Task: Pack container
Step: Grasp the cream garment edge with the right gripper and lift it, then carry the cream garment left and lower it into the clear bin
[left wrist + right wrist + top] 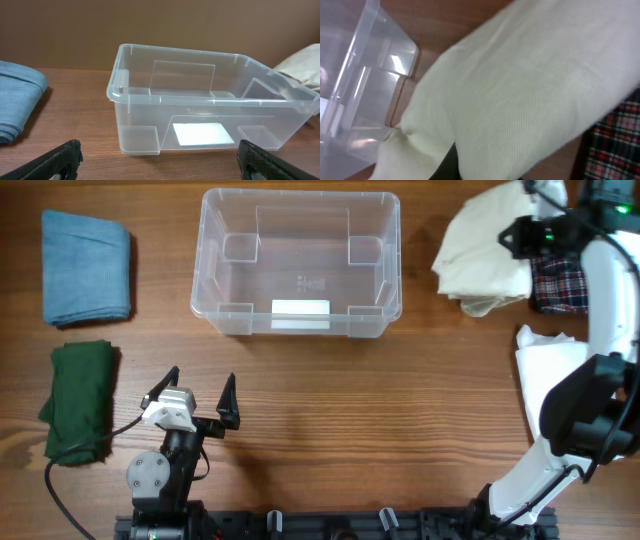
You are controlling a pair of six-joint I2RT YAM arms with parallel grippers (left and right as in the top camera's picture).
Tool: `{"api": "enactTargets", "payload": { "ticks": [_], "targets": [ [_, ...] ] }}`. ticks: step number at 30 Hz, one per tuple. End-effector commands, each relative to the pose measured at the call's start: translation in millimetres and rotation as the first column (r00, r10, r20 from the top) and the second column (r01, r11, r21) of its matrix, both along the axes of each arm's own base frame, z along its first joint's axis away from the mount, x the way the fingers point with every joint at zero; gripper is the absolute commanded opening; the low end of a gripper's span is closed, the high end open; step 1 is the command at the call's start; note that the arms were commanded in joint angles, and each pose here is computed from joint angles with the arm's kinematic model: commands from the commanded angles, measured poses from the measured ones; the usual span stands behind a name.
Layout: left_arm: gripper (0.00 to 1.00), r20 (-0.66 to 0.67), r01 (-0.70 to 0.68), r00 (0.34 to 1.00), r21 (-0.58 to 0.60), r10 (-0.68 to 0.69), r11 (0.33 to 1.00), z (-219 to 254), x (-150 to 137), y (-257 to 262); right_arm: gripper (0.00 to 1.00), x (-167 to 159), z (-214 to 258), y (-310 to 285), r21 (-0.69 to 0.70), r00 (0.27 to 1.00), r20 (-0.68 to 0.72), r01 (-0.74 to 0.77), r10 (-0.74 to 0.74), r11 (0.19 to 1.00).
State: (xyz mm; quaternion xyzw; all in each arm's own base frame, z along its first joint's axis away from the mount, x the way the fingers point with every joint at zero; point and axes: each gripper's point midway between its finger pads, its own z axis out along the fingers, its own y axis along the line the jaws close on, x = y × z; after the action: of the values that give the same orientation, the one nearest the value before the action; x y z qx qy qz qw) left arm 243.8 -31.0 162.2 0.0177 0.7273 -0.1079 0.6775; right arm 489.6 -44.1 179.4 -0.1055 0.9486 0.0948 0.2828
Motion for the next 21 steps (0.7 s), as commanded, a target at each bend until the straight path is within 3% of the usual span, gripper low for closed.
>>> {"api": "enactTargets", "payload": {
  "ticks": [1, 13, 21],
  "targets": [
    [1.0, -0.003, -0.003, 1.0, -0.005, 0.003, 1.0, -2, 0, 0, 0.04, 4, 42, 10, -0.158, 0.995, 0.093, -0.005, 0.02, 0.987],
    [1.0, -0.003, -0.004, 1.0, -0.005, 0.004, 1.0, -2, 0, 0, 0.04, -13, 133, 35, -0.378, 0.954, 0.292, 0.058, 0.06, 0.924],
    [1.0, -0.003, -0.003, 1.0, -0.005, 0.003, 1.0, -2, 0, 0, 0.04, -34, 198, 110, -0.531, 0.809, 0.422, -0.146, 0.41, 0.835]
  ]
}}
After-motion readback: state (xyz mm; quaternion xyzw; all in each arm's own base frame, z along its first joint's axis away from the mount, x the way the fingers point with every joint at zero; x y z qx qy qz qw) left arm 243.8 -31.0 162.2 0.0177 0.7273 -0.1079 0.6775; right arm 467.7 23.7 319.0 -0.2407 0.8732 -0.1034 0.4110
